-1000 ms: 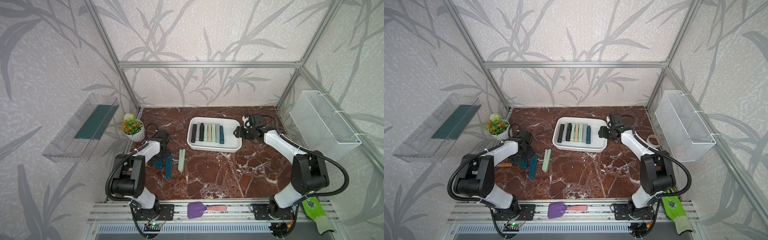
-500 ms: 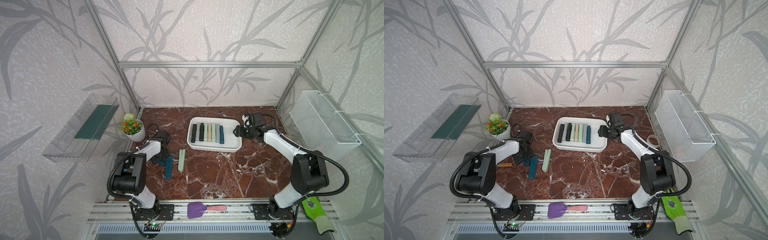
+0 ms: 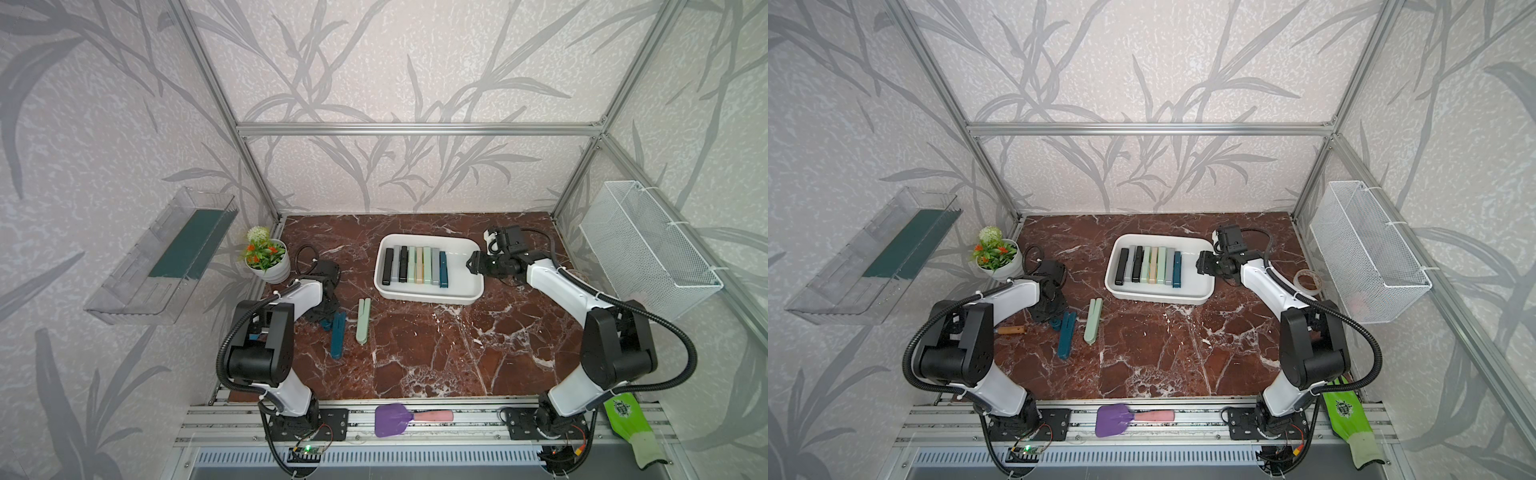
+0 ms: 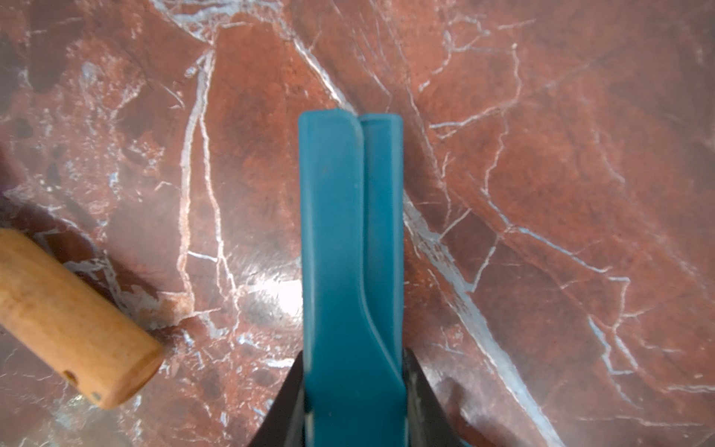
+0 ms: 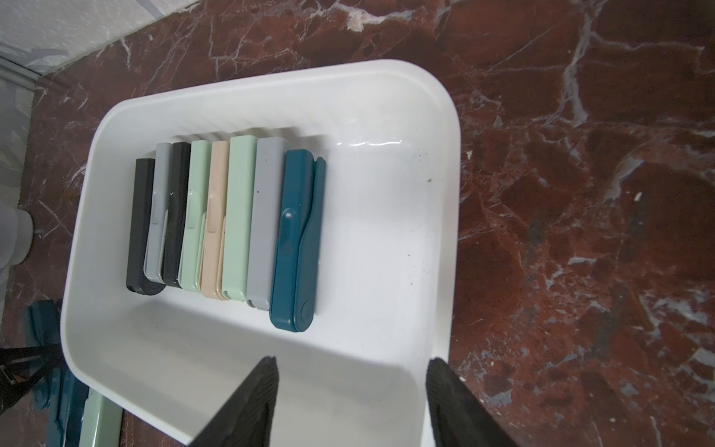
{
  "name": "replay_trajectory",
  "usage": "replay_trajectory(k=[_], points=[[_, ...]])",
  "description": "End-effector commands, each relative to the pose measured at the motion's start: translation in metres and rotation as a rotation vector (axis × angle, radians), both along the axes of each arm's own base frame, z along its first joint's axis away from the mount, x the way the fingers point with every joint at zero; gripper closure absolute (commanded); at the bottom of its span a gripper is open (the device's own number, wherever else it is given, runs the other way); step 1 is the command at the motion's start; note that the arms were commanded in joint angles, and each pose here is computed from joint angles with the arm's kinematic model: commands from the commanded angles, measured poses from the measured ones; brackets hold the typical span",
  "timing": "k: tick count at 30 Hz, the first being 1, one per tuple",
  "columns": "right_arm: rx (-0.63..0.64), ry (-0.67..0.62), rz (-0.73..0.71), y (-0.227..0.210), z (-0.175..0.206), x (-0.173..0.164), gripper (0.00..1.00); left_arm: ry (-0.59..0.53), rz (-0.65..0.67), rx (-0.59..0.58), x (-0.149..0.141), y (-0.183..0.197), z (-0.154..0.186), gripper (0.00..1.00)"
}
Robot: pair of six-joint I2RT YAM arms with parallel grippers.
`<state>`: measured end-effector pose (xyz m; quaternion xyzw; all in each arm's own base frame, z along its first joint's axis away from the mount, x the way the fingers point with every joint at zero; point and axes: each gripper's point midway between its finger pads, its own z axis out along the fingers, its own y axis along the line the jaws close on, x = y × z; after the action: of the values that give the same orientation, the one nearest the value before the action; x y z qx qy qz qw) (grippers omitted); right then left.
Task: Put the pruning pliers into the storage box
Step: Pick up the pruning pliers from the center of the board.
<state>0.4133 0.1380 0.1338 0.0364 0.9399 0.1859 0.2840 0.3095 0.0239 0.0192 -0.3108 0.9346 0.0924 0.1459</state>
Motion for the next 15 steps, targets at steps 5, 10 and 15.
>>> replay_trajectory(k=[5,10,15], points=[[-0.014,-0.041,0.011,0.001,0.018,0.005,0.37,-0.066,-0.078,-0.004,0.015,-0.004,0.041,1.0],[0.07,-0.118,0.062,0.016,0.049,0.006,0.35,-0.264,-0.223,-0.066,0.036,-0.023,0.119,0.99],[0.301,-0.212,0.195,0.056,0.092,-0.003,0.31,-0.484,-0.441,-0.295,0.049,-0.076,0.174,0.99]])
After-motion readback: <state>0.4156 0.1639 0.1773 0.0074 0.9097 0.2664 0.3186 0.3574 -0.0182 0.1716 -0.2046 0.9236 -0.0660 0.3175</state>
